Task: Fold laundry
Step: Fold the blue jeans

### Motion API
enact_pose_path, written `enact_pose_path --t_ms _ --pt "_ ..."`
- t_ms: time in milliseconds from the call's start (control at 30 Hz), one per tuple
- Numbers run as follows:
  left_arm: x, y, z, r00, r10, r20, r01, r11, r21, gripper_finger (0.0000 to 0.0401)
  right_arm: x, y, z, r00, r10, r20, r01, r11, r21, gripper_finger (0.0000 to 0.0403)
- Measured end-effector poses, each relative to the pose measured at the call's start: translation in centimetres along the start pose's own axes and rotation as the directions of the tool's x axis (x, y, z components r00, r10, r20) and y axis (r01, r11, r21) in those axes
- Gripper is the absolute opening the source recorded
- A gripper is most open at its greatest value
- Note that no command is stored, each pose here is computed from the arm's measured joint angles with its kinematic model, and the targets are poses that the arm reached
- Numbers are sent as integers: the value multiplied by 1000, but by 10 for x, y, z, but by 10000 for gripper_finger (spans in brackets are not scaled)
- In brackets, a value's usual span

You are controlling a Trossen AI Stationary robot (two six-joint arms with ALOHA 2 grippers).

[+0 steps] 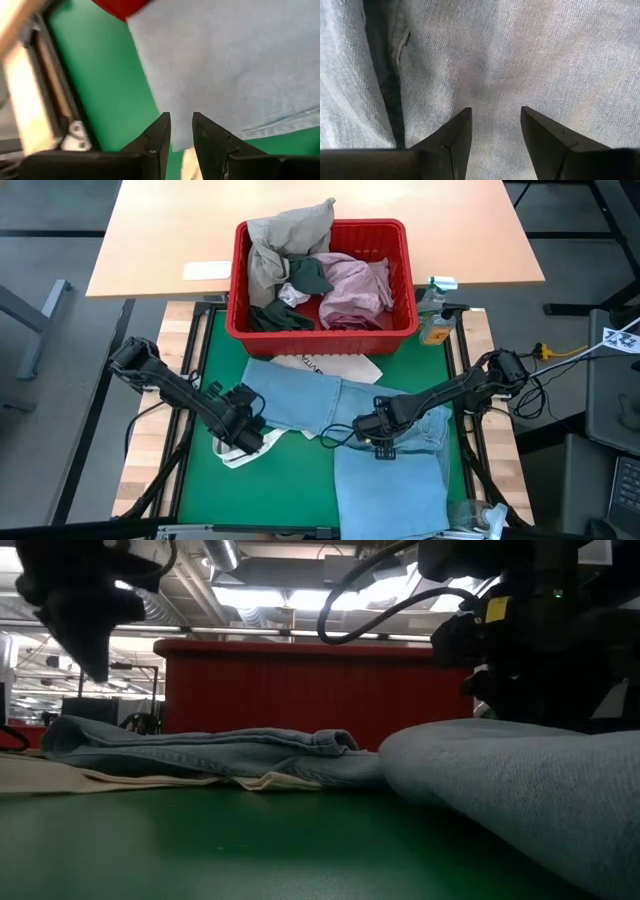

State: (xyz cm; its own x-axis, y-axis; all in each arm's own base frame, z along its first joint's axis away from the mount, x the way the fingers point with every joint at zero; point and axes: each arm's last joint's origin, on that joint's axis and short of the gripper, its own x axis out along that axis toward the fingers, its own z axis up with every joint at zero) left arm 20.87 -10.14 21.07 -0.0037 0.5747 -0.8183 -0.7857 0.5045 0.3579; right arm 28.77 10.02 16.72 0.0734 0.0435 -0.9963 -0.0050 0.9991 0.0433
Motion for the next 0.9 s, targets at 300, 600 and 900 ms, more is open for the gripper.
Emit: enact_pose_path --t_ms 300,600,900 --pt "51 -4 -35 983 -64 -174 58 998 -35 77 0 0 0 1000 -1 2 1 1000 0 170" --pt "57 0 -41 961 -50 -271 46 999 -21 77 0 0 0 1000 -1 3 1 1000 1 170" --pt "-12 27 -4 934 -268 -237 270 963 -25 77 0 0 0 1000 2 2 -2 1000 1 170"
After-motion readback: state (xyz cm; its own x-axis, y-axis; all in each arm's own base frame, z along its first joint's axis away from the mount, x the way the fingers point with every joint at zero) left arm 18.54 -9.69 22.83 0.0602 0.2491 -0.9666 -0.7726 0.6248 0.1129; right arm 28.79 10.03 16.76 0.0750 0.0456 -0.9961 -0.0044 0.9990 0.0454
